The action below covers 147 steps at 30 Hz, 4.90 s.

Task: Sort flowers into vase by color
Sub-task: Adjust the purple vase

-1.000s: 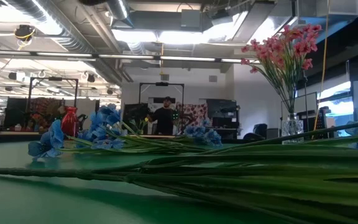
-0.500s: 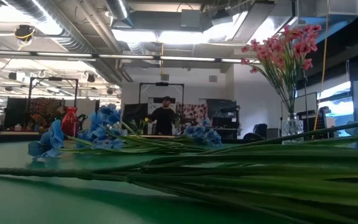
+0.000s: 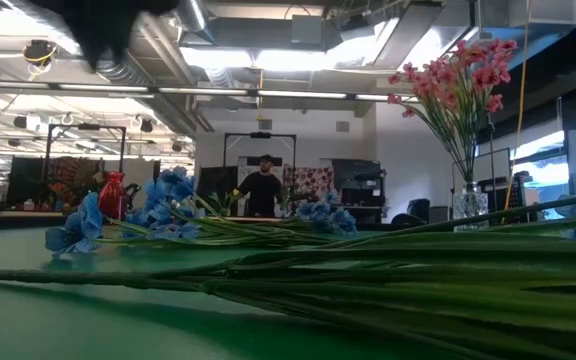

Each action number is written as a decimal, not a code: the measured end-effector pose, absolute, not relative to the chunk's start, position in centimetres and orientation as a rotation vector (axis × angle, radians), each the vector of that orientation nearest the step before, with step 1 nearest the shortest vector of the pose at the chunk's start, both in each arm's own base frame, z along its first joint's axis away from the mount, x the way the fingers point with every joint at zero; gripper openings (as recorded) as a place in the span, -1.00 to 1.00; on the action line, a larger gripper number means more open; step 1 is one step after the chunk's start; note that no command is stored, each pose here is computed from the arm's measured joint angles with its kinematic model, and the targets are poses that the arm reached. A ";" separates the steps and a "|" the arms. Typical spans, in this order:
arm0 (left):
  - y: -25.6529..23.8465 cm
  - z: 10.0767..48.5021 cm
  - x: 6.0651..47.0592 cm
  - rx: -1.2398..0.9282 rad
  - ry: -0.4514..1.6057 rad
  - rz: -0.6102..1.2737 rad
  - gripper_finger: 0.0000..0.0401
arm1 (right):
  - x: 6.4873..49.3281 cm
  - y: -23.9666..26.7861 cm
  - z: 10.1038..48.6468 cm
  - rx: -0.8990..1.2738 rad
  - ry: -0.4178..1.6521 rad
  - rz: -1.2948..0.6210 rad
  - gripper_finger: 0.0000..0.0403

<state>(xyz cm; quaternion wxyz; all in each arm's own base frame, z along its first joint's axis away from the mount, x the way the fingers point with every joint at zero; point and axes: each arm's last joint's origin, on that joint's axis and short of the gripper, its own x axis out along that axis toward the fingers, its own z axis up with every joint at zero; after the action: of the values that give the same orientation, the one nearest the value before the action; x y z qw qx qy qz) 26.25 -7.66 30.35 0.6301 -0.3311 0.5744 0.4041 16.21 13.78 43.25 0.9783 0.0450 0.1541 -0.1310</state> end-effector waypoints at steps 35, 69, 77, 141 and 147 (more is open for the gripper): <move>2.5 17.4 19.1 -0.547 2.206 0.541 0.08 | 19.6 13.8 41.3 0.200 0.354 -0.402 0.16; 3.3 16.1 16.7 -0.491 2.377 0.327 0.01 | 20.3 13.7 41.1 0.304 0.357 -0.406 0.16; 2.6 16.0 16.6 -0.438 2.393 0.325 -0.31 | 20.3 13.7 41.1 0.306 0.355 -0.408 0.16; 1.4 16.6 24.4 -0.418 2.298 0.286 0.12 | 21.2 14.5 40.1 0.278 0.417 -0.374 0.16; 1.9 16.8 24.6 -0.434 2.286 0.294 0.12 | 21.2 14.5 40.1 0.278 0.417 -0.373 0.16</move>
<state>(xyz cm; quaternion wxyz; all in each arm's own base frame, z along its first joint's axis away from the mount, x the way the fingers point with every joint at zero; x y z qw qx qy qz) 24.56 1.86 16.79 0.3876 -0.1707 0.8985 0.1157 21.23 14.53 40.08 0.9516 0.1368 0.2054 -0.1834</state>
